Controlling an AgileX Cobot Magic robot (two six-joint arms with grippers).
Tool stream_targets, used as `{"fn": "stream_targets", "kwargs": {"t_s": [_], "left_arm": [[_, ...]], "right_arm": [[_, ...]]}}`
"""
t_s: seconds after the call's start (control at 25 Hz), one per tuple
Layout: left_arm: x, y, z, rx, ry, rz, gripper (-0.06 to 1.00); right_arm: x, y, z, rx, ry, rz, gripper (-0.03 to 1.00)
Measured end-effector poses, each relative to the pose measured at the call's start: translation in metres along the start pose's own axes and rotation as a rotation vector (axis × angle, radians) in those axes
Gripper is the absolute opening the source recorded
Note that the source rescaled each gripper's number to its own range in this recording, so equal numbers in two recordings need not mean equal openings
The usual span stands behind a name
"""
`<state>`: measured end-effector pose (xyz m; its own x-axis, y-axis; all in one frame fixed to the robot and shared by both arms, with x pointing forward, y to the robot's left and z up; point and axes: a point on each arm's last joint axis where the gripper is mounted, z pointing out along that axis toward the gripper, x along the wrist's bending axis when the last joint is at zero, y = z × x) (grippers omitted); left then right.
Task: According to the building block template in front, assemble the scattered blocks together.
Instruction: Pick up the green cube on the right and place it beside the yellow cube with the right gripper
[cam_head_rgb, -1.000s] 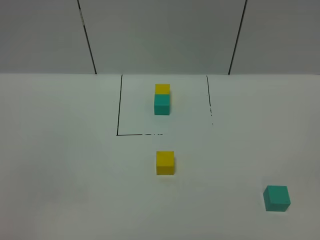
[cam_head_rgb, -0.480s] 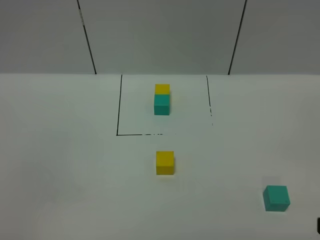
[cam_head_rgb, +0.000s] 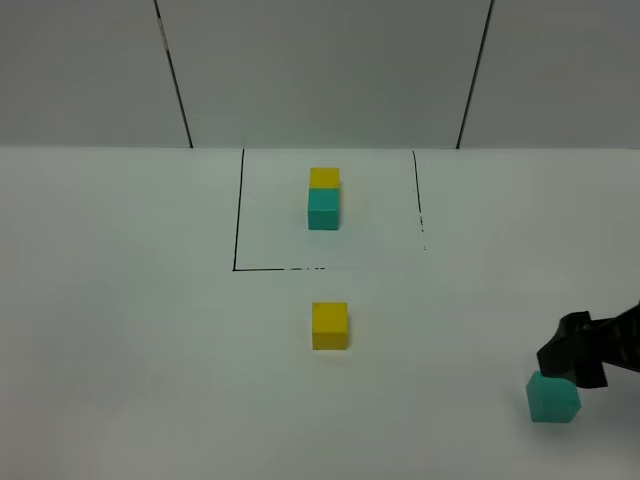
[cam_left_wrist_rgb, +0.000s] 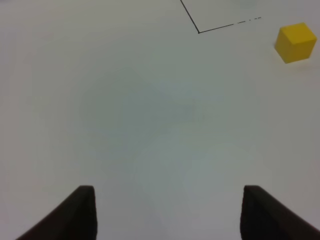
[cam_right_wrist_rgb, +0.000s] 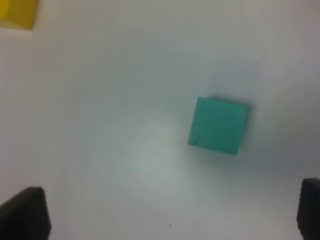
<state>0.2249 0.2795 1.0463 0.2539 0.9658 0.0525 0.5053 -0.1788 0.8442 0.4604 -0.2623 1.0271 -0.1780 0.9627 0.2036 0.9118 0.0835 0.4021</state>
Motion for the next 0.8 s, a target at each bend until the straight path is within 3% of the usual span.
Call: {"fn": "stream_targets", "kwargs": {"t_s": [0.2,0.44,0.8], "left_arm": [[0.000,0.000,0.000,0.000,0.000,-0.001,0.38],[0.000,0.000,0.000,0.000,0.000,-0.001,0.38],[0.000,0.000,0.000,0.000,0.000,-0.001,0.38]], "right_arm": [[0.005,0.017,0.037,0.073,-0.001,-0.041,1.00],[-0.003,0.021,0.079,0.166,-0.048,0.008,1.00],[-0.012,0.020,0.107,0.202,-0.087,0.058,1.00]]}}
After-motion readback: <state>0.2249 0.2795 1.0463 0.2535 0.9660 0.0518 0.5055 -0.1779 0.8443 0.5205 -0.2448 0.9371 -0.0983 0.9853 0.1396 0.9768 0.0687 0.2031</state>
